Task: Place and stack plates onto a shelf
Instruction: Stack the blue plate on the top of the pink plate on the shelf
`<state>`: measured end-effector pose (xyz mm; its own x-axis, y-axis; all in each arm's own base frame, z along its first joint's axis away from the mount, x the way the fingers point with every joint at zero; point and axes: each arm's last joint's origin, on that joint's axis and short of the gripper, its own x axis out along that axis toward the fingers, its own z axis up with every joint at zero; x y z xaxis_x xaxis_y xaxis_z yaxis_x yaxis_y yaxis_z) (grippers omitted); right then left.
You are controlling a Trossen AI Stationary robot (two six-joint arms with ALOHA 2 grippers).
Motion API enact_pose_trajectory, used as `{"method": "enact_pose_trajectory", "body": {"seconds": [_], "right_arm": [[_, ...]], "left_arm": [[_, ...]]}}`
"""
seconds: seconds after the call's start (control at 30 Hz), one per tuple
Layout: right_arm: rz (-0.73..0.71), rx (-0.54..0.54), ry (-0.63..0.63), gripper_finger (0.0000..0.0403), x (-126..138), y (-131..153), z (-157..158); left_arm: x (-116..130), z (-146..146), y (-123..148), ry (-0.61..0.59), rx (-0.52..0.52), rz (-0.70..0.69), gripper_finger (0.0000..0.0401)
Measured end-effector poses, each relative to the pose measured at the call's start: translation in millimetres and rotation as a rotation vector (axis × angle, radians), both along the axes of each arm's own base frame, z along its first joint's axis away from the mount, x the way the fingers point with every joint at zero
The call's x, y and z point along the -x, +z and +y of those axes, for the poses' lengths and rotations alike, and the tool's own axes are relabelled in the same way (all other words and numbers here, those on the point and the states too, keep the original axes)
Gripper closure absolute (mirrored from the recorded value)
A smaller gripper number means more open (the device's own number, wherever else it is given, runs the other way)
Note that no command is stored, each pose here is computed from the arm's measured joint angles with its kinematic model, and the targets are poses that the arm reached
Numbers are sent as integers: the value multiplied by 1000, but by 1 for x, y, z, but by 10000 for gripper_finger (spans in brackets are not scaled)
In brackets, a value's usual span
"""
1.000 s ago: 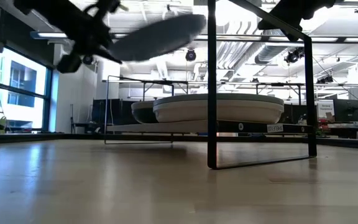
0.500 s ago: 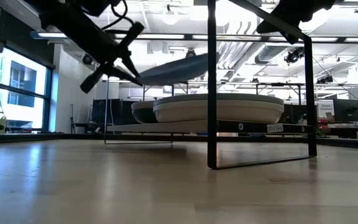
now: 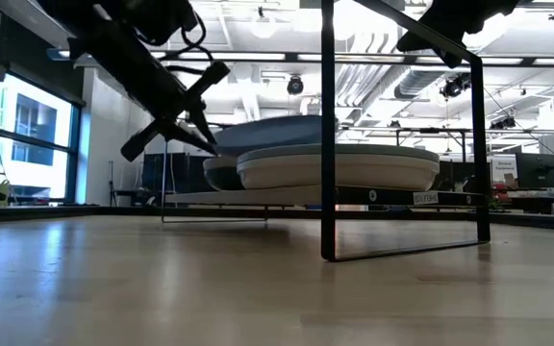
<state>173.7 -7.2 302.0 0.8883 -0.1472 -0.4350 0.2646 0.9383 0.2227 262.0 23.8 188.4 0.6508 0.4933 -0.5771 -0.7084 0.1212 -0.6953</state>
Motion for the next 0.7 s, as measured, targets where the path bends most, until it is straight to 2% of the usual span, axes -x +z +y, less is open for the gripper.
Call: {"method": "enact_pose_trajectory", "body": {"seconds": [0.37,0.7], "right_arm": [[-1,-3,-1,402,0,0,0],[-1,-3,-1,402,0,0,0]], "left_arm": [[-3,1,-6,38,-20,10,387],[-1,1,-2,44,-25,-3,339]]}}
